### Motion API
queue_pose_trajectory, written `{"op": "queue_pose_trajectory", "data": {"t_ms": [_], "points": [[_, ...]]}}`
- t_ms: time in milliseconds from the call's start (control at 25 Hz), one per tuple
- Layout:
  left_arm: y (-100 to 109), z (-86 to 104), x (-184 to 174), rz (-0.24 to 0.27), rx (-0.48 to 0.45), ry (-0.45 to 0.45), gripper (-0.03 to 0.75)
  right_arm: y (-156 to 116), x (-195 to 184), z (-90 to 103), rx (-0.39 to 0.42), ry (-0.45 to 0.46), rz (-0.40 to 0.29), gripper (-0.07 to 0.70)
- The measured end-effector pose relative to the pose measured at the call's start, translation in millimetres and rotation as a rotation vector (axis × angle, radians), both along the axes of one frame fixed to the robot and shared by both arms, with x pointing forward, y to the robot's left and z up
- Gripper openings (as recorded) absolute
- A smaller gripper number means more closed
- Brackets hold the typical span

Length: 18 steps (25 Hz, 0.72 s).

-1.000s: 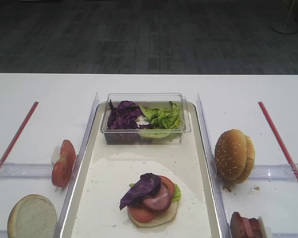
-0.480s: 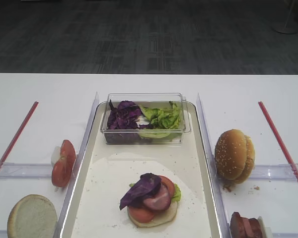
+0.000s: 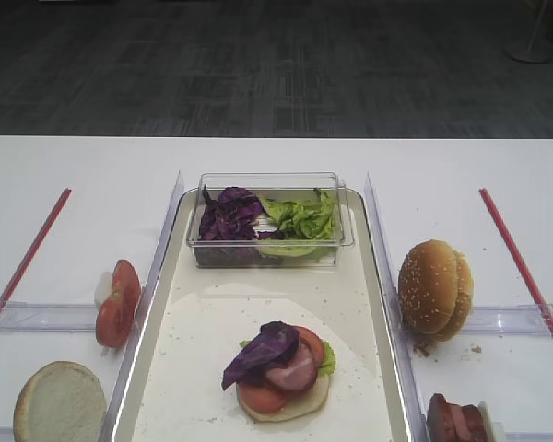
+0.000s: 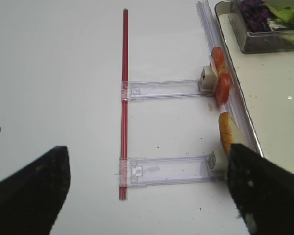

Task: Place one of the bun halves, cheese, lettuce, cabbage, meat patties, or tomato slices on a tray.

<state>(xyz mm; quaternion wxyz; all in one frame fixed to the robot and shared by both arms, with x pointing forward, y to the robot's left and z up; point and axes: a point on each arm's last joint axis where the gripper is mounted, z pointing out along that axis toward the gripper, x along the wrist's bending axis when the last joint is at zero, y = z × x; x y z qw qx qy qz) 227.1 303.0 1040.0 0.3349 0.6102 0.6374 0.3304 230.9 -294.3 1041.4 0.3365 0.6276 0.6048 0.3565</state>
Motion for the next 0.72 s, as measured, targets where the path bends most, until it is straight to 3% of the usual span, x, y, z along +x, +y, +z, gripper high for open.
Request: {"op": "queue_pose_trajectory", "data": {"t_ms": [720], "points": [[0.0,0.0,0.0,-0.001,0.002,0.0,0.599,0.0,0.0,0.0,0.0,0.0,0.0,0.678]]}}
